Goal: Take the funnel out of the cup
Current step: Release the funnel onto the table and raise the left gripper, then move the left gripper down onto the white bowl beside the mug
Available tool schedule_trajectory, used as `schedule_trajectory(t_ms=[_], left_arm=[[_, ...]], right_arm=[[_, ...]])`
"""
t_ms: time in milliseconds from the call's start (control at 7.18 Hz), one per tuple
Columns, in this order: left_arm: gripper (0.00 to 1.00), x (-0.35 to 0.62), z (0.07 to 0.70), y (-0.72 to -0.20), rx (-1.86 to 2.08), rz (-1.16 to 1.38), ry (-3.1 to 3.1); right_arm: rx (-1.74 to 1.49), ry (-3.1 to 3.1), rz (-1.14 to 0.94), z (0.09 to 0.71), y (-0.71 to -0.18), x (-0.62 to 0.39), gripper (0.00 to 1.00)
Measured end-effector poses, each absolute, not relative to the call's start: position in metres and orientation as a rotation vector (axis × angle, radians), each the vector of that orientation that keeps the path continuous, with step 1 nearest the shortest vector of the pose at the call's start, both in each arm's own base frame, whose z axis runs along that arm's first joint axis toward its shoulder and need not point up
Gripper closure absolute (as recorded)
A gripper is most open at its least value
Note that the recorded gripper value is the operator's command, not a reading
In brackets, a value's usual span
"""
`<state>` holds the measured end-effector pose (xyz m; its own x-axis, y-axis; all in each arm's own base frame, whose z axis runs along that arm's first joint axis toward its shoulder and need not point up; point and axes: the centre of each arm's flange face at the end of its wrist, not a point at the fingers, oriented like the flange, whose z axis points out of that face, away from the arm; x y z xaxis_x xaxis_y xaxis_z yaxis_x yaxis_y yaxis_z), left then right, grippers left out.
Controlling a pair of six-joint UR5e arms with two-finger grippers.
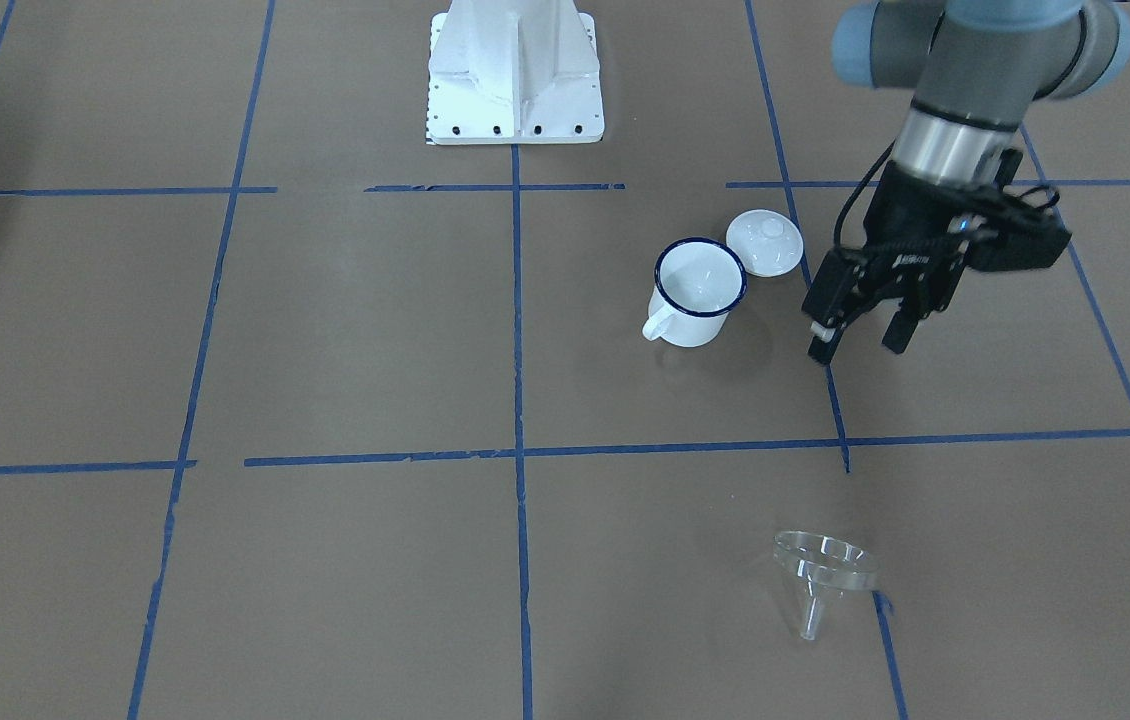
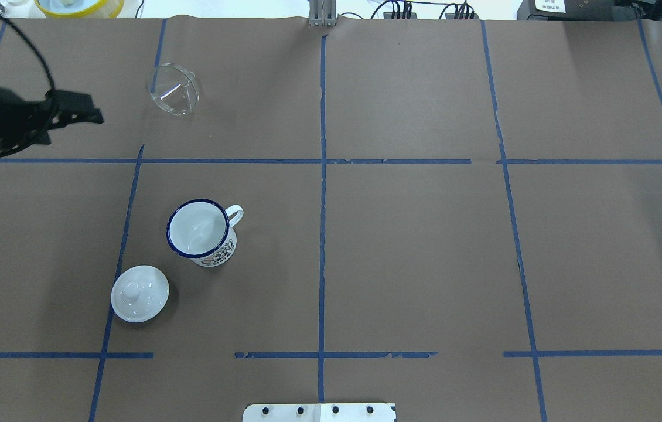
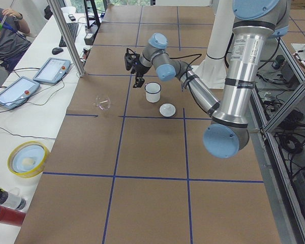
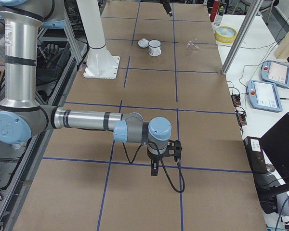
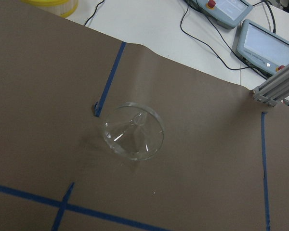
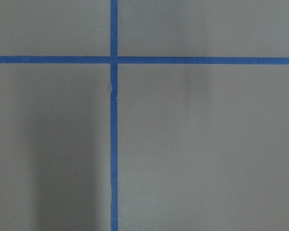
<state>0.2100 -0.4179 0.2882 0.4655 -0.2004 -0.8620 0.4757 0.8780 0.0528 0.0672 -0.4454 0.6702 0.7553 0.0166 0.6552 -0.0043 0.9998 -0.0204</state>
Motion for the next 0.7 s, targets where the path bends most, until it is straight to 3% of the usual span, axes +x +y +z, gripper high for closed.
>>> schedule_trajectory(t_ms=[278, 696], left_arm=[[0.02, 0.230, 0.308, -0.358, 0.178, -0.301, 0.994], [0.00, 0.313, 0.352, -0.341, 0.067, -0.189, 0.914]], right_arm=[[-0.018, -0.715, 0.011, 0.670, -0.445, 0.067, 0.00], [-0.018, -0.715, 0.011, 0.670, -0.445, 0.067, 0.00]])
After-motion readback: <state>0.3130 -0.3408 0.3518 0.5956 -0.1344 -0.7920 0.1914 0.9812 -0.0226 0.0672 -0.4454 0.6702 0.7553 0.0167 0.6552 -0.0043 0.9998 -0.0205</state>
